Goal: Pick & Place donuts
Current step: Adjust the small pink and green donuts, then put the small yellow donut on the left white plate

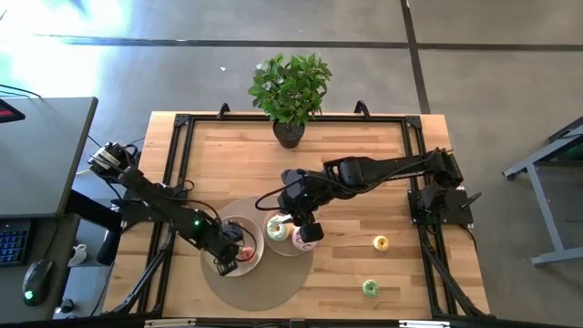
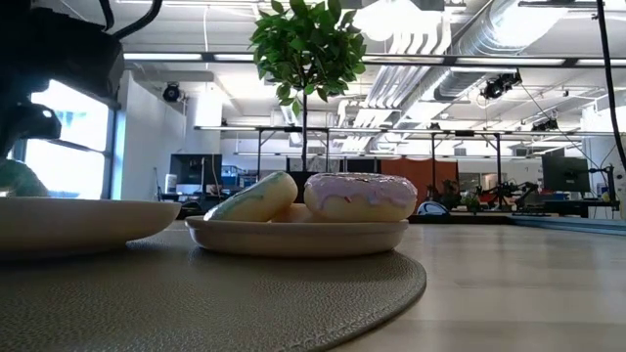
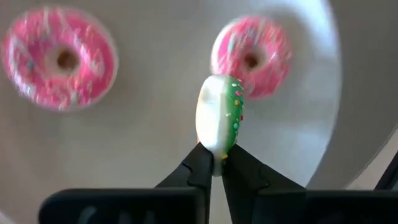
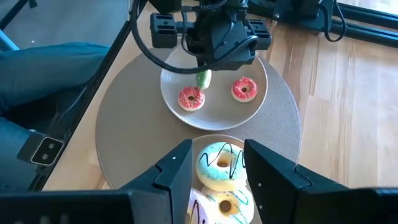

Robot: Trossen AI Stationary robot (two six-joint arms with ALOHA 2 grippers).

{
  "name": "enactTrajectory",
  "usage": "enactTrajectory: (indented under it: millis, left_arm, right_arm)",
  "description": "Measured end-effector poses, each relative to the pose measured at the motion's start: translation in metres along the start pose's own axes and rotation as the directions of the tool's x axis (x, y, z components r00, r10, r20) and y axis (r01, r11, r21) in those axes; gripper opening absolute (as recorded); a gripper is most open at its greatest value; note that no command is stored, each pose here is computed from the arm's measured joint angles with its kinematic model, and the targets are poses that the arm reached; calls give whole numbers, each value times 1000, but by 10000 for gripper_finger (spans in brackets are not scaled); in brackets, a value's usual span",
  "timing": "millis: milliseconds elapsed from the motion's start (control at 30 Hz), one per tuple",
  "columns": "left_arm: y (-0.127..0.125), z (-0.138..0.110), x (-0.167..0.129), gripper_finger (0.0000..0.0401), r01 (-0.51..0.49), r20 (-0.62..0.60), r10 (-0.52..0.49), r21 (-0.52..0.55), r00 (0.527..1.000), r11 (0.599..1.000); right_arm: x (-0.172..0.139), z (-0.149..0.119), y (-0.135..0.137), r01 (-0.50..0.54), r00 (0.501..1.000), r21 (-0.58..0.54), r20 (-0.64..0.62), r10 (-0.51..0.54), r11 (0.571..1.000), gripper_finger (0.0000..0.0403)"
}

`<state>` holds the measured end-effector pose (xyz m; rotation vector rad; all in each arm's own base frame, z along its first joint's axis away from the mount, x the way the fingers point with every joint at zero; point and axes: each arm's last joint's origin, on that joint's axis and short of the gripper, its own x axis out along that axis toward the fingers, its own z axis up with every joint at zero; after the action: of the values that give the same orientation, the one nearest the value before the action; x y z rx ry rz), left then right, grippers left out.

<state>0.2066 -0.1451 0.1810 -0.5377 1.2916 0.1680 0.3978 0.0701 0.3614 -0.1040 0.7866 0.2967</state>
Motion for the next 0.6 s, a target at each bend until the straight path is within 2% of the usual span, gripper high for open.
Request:
enactTrajectory:
  millis: [167,300,600]
  left_arm:
    - [3,-3,0,67,-16,-42,16,-17,999,1000]
    - [4,-3,0,105,-28,-44,29,16,999,999]
    - [17,-9,-2,174,-175,-85,178,38,980,984]
  right_arm:
    - [0,0,0,-1,1000,0,-1,1,1000,139]
    - [0,0,0,-1,1000,0,-2,1,1000,139]
    - [0,0,0,-1,1000,0,-4,1,1000,139]
